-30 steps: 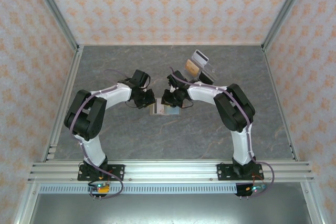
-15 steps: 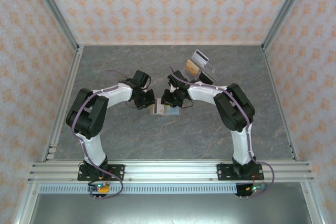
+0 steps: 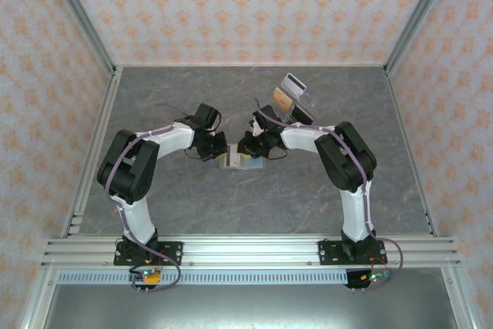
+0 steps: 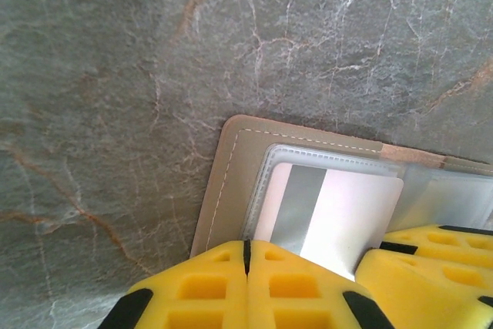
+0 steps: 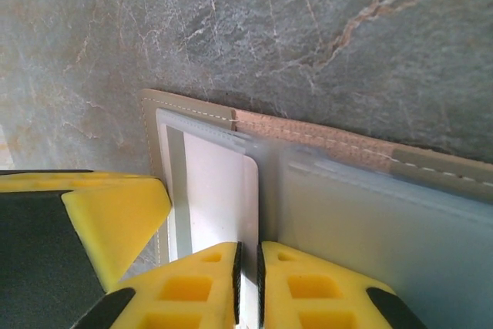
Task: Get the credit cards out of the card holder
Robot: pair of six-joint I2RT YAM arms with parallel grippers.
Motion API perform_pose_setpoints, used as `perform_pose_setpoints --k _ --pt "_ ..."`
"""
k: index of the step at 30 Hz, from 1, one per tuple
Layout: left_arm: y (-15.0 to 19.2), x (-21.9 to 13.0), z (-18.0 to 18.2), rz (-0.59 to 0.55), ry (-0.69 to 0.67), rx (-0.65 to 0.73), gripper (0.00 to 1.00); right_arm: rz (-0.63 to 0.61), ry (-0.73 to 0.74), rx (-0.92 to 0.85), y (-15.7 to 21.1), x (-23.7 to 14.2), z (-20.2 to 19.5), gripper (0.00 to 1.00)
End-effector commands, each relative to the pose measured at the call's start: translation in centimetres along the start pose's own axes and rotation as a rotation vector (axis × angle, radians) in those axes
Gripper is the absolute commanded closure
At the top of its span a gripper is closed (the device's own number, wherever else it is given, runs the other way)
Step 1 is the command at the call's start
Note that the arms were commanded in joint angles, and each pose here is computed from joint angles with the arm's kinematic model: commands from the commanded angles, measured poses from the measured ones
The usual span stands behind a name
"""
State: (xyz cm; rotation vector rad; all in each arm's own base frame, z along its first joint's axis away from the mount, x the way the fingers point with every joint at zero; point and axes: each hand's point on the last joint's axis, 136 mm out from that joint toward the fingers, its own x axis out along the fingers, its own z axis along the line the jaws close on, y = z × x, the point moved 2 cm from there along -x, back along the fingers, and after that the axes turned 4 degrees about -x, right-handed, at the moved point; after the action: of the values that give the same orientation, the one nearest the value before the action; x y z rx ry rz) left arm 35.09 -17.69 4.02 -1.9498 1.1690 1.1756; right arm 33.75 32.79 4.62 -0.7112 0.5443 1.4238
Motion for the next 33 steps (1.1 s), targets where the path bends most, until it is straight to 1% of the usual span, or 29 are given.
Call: perform_pose_setpoints --k 1,4,8,12,24,33 --pt "0.8 1.3 2.7 0.025 -0.092 -0.033 1.00 -0.028 -0.076 -0.037 -0.3 -0.7 1.7 0.85" --pt "0.8 1.4 2.9 0.026 -0.095 -0.037 1.00 -0.040 -0.087 -0.050 -0.3 -1.2 1.9 0.85" --pt "0.8 1.5 3.1 0.027 -0.092 -0.043 1.00 -0.060 -0.153 -0.065 -0.2 -1.8 2.7 0.85" --pt "0.9 1.6 3.2 0.036 -0.083 -0.048 1.00 -0.068 -0.188 -0.081 -0.3 -2.2 3.4 0.88" --pt "0.8 1.5 3.4 0.034 -0.084 -0.054 1.00 -0.092 -0.144 -0.053 -0.4 -2.6 2.1 0.94" --pt "0.8 1.2 3.2 0.033 -0.070 -0.053 1.00 -0.069 -0.044 -0.032 0.1 -2.5 -0.1 0.95"
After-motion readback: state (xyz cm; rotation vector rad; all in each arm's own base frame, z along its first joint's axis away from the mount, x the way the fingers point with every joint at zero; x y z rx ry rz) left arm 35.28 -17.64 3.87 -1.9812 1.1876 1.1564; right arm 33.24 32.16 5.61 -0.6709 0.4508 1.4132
